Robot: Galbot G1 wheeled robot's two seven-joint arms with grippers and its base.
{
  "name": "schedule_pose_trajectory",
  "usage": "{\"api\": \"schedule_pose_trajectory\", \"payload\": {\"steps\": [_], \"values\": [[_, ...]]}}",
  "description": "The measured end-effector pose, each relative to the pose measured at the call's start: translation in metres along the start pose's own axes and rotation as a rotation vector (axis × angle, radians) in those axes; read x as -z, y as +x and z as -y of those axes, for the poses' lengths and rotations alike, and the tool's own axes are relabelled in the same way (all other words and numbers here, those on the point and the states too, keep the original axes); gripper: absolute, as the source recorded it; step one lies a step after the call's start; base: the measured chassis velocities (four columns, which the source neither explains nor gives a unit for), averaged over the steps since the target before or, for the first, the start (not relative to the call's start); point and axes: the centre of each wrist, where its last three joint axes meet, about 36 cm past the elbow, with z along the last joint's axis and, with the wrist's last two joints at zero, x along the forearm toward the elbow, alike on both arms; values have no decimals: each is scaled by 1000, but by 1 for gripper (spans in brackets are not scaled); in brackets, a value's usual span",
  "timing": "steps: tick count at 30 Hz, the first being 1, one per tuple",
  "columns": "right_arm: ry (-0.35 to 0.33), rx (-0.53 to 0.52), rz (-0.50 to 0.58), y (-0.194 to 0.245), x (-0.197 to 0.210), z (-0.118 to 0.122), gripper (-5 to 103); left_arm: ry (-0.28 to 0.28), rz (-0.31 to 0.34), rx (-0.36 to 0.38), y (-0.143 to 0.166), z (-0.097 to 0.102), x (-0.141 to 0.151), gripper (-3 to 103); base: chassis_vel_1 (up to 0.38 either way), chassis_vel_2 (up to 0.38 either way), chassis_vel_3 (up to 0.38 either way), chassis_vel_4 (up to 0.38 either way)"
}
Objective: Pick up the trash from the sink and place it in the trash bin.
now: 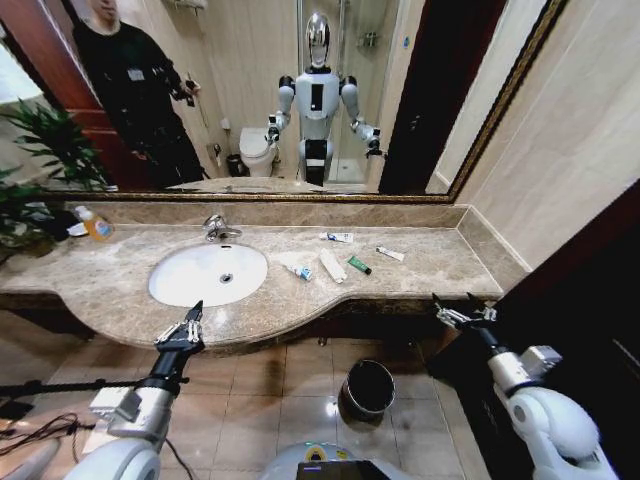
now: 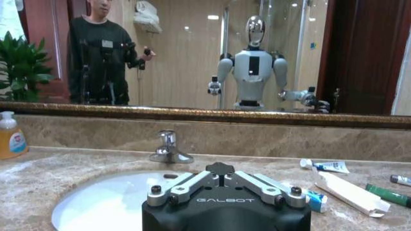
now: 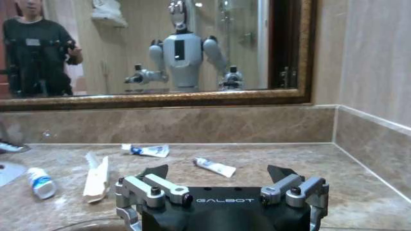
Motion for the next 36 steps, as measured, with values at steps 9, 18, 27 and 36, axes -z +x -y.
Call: {"api": "schedule_pose_trajectory", "payload": {"steps": [9, 18, 27, 36], "values": [[29, 66, -27, -11, 14, -6, 100, 0, 0, 0, 0, 0, 0, 0, 0, 0, 0, 0], [40, 99, -51, -14, 16, 4, 100, 0, 0, 0, 0, 0, 0, 0, 0, 0, 0, 0], [36, 127, -86, -21, 17, 3, 100, 0, 0, 0, 0, 0, 0, 0, 0, 0, 0, 0], [56, 195, -128, -41, 18, 4, 100, 0, 0, 0, 0, 0, 0, 0, 0, 0, 0, 0]]}}
